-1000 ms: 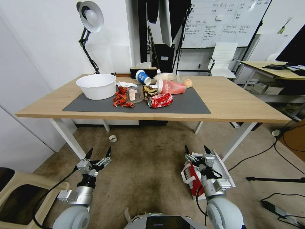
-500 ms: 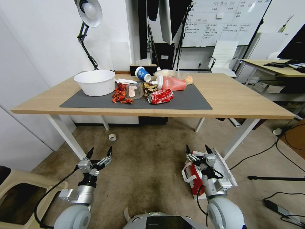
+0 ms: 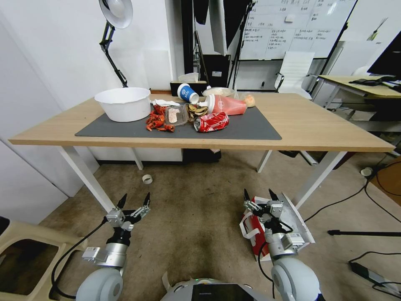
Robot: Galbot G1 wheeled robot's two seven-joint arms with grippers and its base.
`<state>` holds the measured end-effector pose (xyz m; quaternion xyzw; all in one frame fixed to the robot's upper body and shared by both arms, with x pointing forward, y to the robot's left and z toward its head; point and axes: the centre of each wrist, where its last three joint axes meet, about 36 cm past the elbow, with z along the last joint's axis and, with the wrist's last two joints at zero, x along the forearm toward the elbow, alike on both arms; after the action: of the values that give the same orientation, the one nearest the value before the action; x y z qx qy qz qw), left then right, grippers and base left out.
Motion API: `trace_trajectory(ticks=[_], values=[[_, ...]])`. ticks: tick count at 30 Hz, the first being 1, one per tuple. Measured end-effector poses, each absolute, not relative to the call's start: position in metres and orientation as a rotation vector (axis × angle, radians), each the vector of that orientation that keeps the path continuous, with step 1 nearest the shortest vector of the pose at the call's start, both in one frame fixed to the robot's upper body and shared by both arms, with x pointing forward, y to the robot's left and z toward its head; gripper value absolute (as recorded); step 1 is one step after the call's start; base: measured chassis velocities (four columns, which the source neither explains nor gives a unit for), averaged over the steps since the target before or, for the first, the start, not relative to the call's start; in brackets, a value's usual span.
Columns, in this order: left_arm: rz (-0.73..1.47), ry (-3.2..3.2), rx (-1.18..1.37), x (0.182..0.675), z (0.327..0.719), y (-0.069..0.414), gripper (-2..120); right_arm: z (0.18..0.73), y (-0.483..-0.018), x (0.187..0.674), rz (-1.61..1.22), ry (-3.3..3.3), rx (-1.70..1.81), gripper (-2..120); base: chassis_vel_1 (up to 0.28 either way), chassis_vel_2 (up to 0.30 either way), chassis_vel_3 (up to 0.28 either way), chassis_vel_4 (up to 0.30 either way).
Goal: Pick up the food delivery bag from the floor and place it on the table.
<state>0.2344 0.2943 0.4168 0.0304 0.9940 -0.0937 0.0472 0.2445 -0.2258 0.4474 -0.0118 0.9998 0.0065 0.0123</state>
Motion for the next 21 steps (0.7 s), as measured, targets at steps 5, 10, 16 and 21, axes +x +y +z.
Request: trace_trajectory(ticks=[5, 10, 16, 21], values=[[-0.289, 3.031, 0.093, 0.2344, 0.4164, 0.2939, 100, 0.4492, -0.2267, 0.2442, 0.017, 3.11, -0.045, 100, 0.0, 0.0, 0.0, 0.0], [-0.286, 3.03, 0.091, 0.234, 0.4165, 0.2949, 100, 0.4493, -0.2283, 0.2432, 0.026, 3.1, -0.056, 100, 0.0, 0.0, 0.0, 0.0], [-0.288, 3.028, 0.085, 0.2345, 0.4164, 0.2956, 100, 0.4486, -0.2289, 0.2428, 0.038, 3.082, -0.059, 100, 0.0, 0.0, 0.0, 0.0], [-0.294, 3.029, 0.087, 0.2343, 0.4151, 0.2944, 93, 0.4486, -0.2325, 0.2421, 0.017, 3.089, -0.055, 100, 0.0, 0.0, 0.0, 0.0]])
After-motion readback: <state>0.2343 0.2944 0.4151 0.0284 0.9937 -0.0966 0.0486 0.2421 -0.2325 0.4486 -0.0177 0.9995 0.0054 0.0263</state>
